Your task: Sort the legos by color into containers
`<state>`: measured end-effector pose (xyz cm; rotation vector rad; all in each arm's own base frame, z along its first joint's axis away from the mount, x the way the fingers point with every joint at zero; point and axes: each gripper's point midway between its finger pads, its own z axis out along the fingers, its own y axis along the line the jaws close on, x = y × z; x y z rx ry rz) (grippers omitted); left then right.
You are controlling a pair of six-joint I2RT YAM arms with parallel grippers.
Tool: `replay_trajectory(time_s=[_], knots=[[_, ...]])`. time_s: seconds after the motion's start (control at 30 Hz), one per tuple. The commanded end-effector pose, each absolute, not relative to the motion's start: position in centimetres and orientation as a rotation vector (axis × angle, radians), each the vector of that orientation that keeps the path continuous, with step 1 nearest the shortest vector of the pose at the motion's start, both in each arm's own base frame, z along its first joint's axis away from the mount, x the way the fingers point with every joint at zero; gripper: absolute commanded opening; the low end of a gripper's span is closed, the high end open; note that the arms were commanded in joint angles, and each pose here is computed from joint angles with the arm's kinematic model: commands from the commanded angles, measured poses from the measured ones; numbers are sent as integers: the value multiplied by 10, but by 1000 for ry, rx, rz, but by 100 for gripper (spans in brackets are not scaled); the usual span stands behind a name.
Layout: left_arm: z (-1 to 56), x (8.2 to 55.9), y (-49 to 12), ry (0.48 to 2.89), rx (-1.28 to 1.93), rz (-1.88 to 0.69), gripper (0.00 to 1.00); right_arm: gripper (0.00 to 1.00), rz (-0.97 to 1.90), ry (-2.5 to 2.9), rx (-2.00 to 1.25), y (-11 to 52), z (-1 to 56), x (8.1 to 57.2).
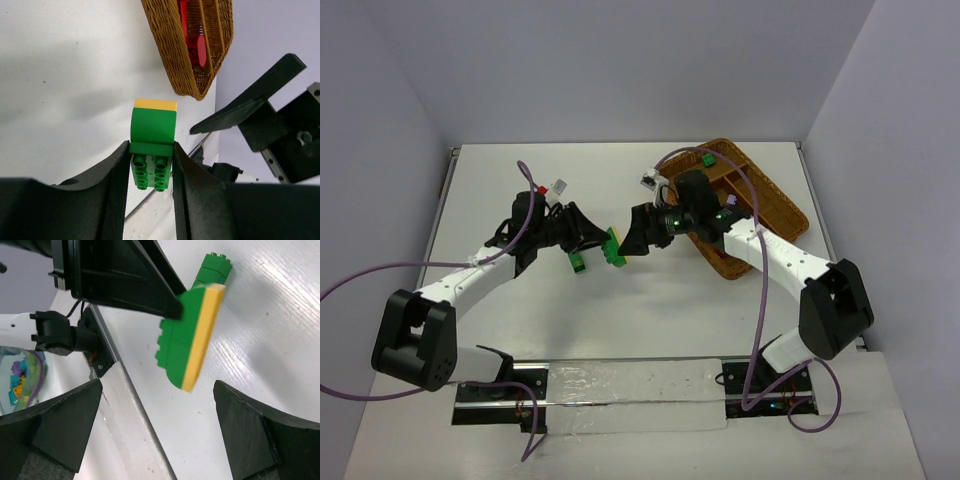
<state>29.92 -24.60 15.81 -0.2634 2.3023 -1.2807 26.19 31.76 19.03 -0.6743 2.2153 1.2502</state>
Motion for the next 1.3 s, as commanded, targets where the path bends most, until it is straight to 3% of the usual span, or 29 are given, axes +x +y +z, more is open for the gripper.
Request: replay_trajectory(time_s=[0.0, 0.6, 0.73, 1.27], knots=[[185, 288, -242, 2208, -75, -1363, 0, 100, 1300, 2106, -726, 305, 214, 252], [261, 240, -250, 1910, 442, -1508, 0, 99, 1507, 1913, -799, 306, 242, 257], [269, 230, -249, 1854, 496, -1523, 0, 92, 1594, 1897, -822, 312, 243, 252], [271, 225, -248, 1844, 529, -1522, 0, 84, 1761, 1764, -975, 324, 269, 227]])
